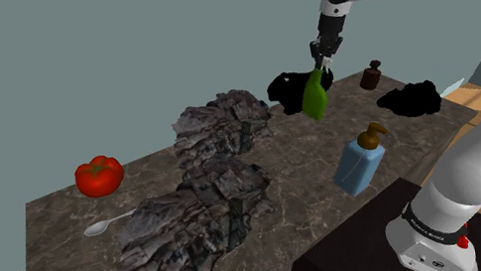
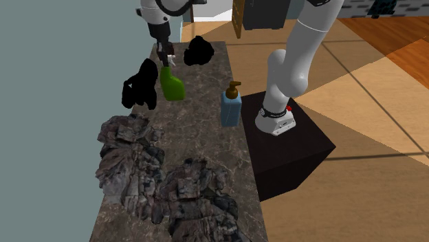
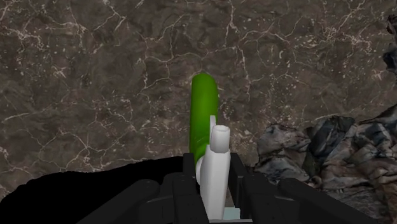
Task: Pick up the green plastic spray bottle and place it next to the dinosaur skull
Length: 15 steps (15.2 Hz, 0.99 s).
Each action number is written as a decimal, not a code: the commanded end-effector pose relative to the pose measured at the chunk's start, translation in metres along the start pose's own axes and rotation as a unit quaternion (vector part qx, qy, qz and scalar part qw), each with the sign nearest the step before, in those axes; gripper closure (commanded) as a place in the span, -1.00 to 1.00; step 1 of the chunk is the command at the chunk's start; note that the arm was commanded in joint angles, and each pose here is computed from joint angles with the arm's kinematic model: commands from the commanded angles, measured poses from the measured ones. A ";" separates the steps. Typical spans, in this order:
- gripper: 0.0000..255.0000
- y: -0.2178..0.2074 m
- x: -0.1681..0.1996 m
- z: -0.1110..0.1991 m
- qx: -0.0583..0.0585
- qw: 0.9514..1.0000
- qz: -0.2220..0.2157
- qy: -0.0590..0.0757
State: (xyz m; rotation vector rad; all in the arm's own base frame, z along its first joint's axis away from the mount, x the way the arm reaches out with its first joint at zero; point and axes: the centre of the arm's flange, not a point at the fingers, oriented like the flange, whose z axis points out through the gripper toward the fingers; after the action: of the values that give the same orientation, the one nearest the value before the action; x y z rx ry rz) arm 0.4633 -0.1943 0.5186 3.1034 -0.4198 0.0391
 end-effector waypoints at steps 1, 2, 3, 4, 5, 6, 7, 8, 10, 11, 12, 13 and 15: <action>1.00 0.000 -0.001 0.011 0.000 1.000 0.000 0.000; 1.00 0.000 -0.001 0.016 0.000 1.000 0.000 0.000; 1.00 0.000 -0.001 0.021 0.000 1.000 0.000 0.000; 1.00 0.000 -0.002 0.026 0.000 1.000 0.000 0.000; 1.00 0.000 -0.002 0.032 0.000 1.000 0.000 0.000; 1.00 0.000 -0.002 0.037 0.000 1.000 0.000 0.000; 1.00 0.000 -0.002 0.042 0.000 1.000 0.000 0.000; 1.00 0.000 -0.002 0.048 0.000 1.000 0.000 0.000; 1.00 0.000 -0.002 0.058 0.000 1.000 0.000 0.000; 1.00 0.000 -0.003 0.063 0.000 1.000 0.000 0.000; 1.00 0.000 -0.003 0.069 0.000 1.000 0.000 0.000; 1.00 0.000 -0.003 0.074 0.000 1.000 0.000 0.000; 1.00 -0.001 -0.003 0.083 0.000 1.000 0.000 0.000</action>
State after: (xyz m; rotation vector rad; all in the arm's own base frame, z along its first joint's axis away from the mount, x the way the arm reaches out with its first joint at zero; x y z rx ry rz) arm 0.4628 -0.1943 0.4392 3.1035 -0.4195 0.0391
